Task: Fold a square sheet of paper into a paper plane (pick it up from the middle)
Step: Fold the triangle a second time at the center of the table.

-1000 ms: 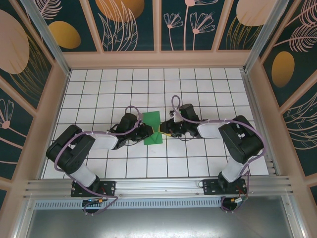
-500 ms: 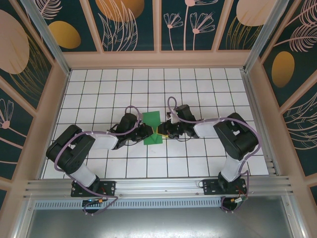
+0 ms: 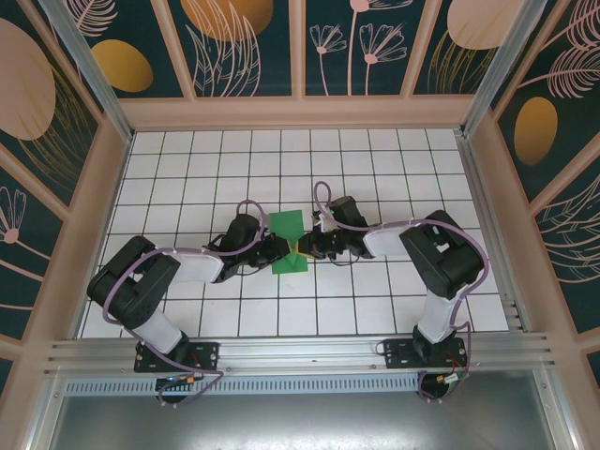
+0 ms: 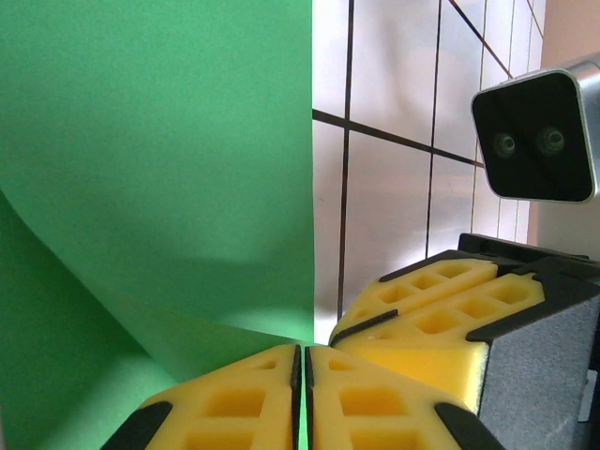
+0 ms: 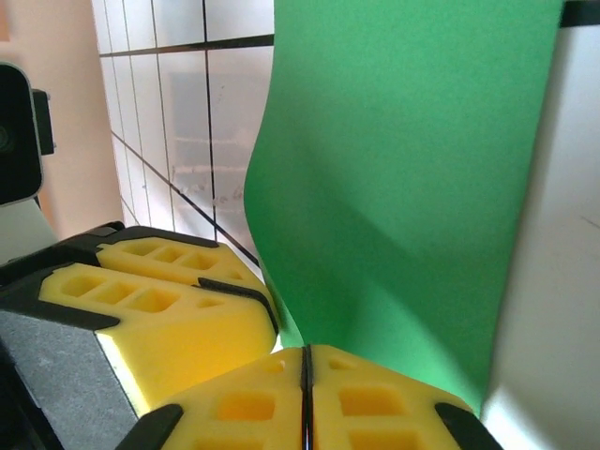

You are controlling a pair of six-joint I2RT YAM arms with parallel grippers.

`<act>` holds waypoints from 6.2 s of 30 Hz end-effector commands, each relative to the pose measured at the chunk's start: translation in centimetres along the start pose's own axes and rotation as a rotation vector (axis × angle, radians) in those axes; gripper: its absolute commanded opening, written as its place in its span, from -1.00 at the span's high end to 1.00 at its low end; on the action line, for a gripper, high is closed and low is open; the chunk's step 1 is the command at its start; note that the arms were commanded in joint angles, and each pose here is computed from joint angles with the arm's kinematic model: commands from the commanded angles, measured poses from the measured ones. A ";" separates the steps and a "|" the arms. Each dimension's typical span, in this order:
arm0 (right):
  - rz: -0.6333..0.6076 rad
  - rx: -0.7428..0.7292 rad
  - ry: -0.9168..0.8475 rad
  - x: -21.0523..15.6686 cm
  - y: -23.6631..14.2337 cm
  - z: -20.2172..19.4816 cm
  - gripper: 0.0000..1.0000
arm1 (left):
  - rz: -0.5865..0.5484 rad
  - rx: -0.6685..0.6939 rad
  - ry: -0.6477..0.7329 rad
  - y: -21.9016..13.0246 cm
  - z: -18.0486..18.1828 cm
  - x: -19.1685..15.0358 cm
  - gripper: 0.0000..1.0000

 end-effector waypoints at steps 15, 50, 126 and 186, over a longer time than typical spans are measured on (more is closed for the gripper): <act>-0.010 -0.094 -0.079 2.7 -0.4 -0.9 0.98 | -0.043 -0.100 0.046 -0.3 -2.9 2.0 0.68; -0.025 -0.184 -0.235 4.7 -0.2 -1.5 1.00 | 0.022 -0.058 0.026 3.0 -1.5 0.9 0.78; -0.060 -0.191 -0.267 5.3 -0.6 -0.6 1.00 | -0.007 -0.085 0.037 2.5 -2.3 1.6 0.78; -0.057 -0.217 -0.261 6.3 0.5 -1.5 1.00 | 0.037 0.025 0.005 3.8 0.0 0.8 0.80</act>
Point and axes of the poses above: each hand's point on the last joint's axis, 136 mm out from that joint toward the fingers, its own y axis out along the fingers, its own z axis along the line the jaws close on, x = y × z, the point moved 3 cm from there along -y, back along the fingers, and after that the axes turned 14 degrees about y, right-handed, at the moved point
